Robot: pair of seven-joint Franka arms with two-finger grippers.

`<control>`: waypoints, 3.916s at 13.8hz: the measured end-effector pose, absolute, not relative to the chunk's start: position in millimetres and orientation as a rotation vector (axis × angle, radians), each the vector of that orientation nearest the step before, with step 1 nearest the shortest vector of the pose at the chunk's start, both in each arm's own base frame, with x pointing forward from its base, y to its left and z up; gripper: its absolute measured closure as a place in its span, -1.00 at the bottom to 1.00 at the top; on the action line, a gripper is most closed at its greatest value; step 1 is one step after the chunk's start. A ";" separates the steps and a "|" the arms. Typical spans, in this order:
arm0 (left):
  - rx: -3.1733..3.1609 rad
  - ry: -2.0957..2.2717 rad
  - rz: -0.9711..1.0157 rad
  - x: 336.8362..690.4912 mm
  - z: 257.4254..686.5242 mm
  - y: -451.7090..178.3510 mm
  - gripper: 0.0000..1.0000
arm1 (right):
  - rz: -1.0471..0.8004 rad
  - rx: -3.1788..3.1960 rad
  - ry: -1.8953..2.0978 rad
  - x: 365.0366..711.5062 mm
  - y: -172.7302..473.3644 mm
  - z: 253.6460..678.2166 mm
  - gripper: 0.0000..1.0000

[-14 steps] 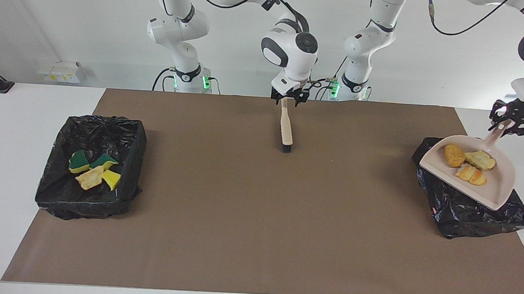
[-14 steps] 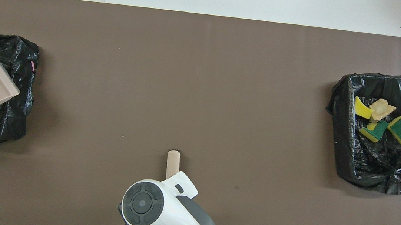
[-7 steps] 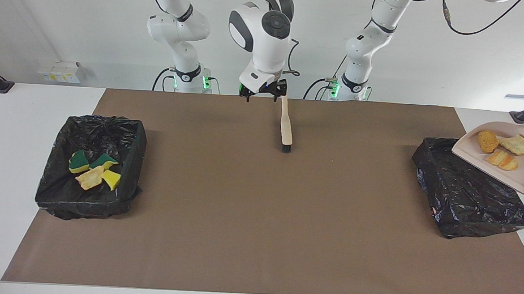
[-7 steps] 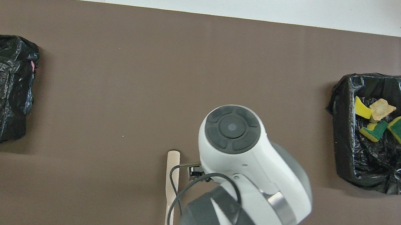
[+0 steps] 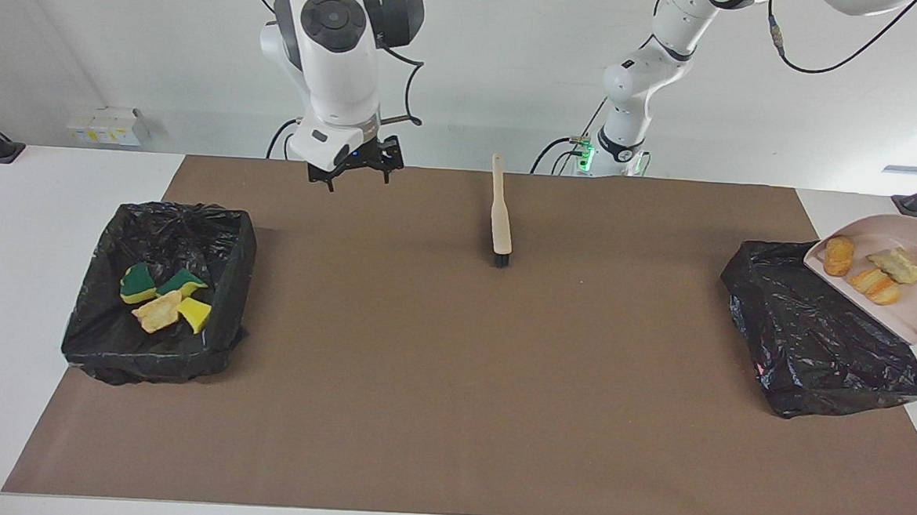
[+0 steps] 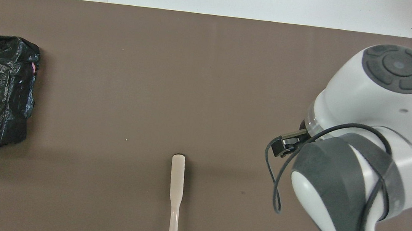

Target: Sweep and dump trash in bin

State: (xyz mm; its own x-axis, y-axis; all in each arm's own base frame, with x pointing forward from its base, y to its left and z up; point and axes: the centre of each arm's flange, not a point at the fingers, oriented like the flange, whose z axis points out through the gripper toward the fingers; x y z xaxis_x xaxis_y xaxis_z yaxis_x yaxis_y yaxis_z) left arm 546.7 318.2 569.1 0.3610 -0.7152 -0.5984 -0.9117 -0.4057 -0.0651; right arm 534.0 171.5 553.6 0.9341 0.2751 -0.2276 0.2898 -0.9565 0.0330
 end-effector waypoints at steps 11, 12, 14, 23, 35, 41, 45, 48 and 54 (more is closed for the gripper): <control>-2.001 1.393 0.657 574.8 617.2 297.2 0.35 | -0.177 3.044 0.103 576.6 16.2 573.5 -1.00; -2.016 1.385 0.620 577.0 623.3 291.6 0.35 | -0.159 3.057 0.070 577.6 6.8 579.3 -1.00; -2.116 1.367 0.479 575.8 633.6 282.0 0.35 | -0.137 3.088 0.033 577.9 -1.6 586.9 -1.00; -2.820 0.807 0.303 547.5 623.8 153.6 0.35 | -0.060 3.104 0.025 552.1 -0.7 621.1 -1.00; -3.215 0.174 -0.077 518.8 515.3 -265.4 0.35 | -0.067 3.115 0.010 550.9 -5.0 618.8 -1.00; -3.249 0.121 -0.037 502.1 414.5 -372.2 0.35 | -0.068 3.115 0.010 550.9 -5.0 618.7 -1.00; -3.224 0.261 -0.007 499.6 383.0 -366.6 0.35 | -0.068 3.115 0.010 550.9 -5.0 618.7 -1.00; -3.253 0.237 -0.006 496.1 370.5 -364.7 0.35 | -0.068 3.115 0.010 550.9 -5.0 618.7 -1.00; -3.304 0.199 -0.035 494.6 363.0 -366.2 0.35 | -0.068 3.115 0.010 550.9 -5.0 618.7 -1.00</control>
